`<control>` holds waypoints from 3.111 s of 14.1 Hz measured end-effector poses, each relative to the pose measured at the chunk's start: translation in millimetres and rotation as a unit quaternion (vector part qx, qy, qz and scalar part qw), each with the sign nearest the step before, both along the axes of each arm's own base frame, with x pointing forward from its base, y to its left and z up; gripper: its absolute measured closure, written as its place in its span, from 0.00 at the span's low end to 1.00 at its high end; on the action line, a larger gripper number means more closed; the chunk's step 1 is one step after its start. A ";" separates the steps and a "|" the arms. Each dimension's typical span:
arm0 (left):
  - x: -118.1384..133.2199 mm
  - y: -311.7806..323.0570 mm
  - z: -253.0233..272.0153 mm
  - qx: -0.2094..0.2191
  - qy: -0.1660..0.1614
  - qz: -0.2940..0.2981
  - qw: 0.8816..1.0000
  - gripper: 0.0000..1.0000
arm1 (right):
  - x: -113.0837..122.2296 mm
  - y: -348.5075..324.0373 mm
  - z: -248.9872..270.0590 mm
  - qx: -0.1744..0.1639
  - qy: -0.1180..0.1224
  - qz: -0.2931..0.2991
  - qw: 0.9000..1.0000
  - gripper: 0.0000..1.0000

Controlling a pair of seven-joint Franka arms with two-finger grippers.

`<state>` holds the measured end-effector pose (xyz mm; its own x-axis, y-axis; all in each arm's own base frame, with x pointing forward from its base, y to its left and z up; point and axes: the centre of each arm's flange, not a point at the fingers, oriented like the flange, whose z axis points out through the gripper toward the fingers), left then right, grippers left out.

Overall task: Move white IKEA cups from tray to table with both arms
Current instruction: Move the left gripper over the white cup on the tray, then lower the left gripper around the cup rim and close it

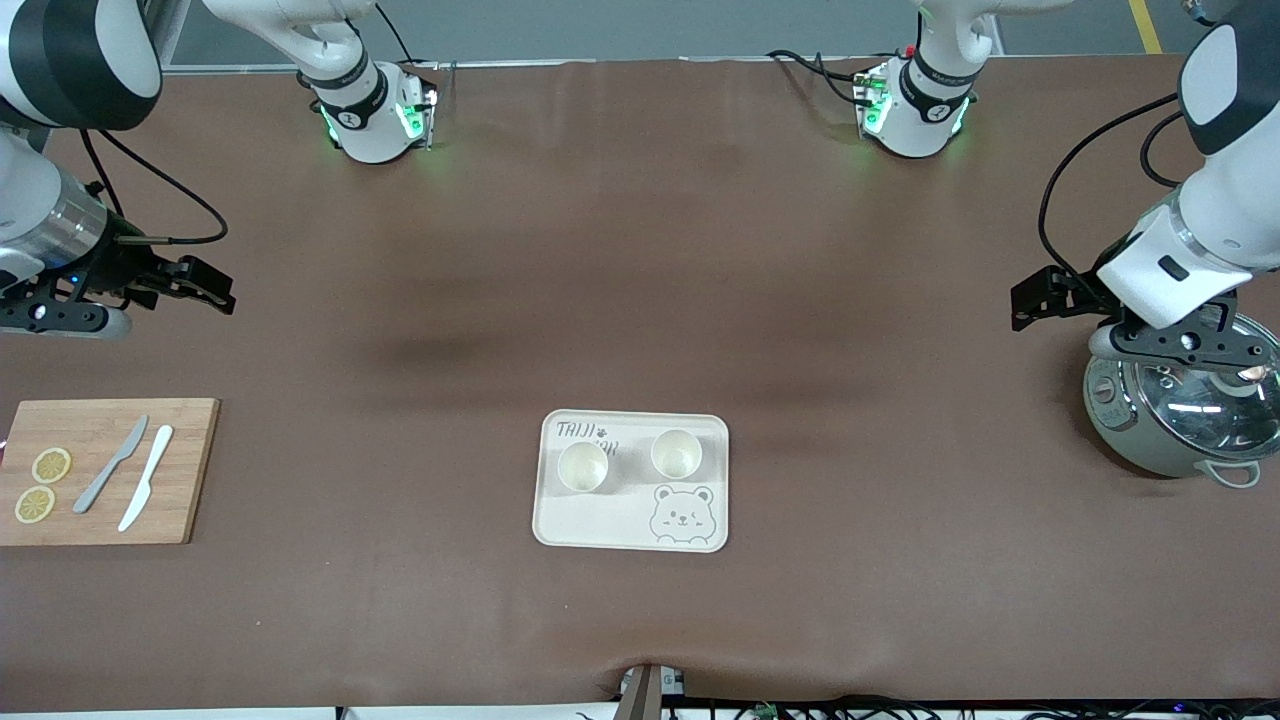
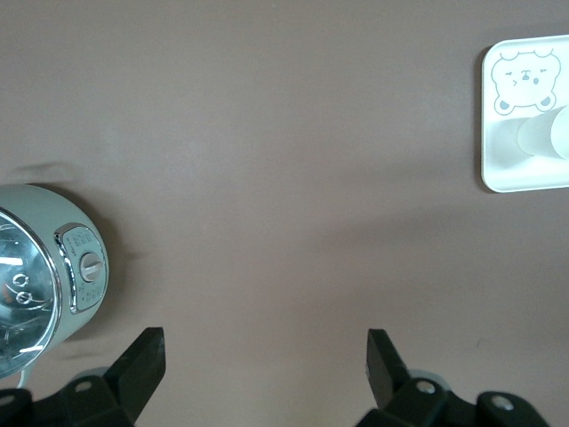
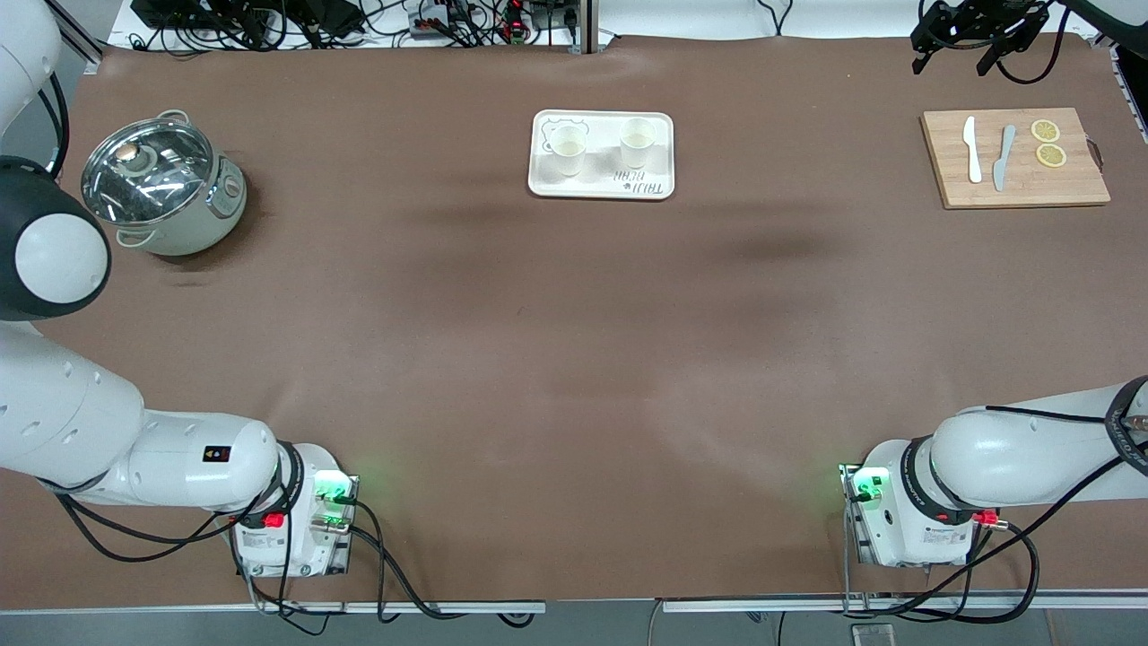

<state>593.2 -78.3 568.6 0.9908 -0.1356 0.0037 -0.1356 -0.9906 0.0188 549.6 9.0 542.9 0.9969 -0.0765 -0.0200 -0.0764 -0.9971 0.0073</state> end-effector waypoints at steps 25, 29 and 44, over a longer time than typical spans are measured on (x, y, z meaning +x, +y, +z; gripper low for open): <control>61.9 -197.2 -146.8 0.001 -0.018 0.025 1.000 0.00 | 0.4 0.7 0.0 0.000 -0.002 0.001 1.000 0.00; 67.9 -237.4 -176.1 -0.003 -0.016 0.044 0.999 0.00 | 0.5 0.8 0.0 0.000 -0.003 0.001 1.000 0.00; 46.2 -338.4 -273.1 0.001 -0.054 0.050 0.997 0.00 | 1.2 1.0 -0.1 0.000 -0.005 0.001 1.000 0.00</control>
<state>639.4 -416.7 295.5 0.9931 -0.0367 0.1115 -0.0376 -0.9993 0.0066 550.8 10.0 542.9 0.9972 -0.0747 -0.0093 -0.0746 -0.9972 0.0066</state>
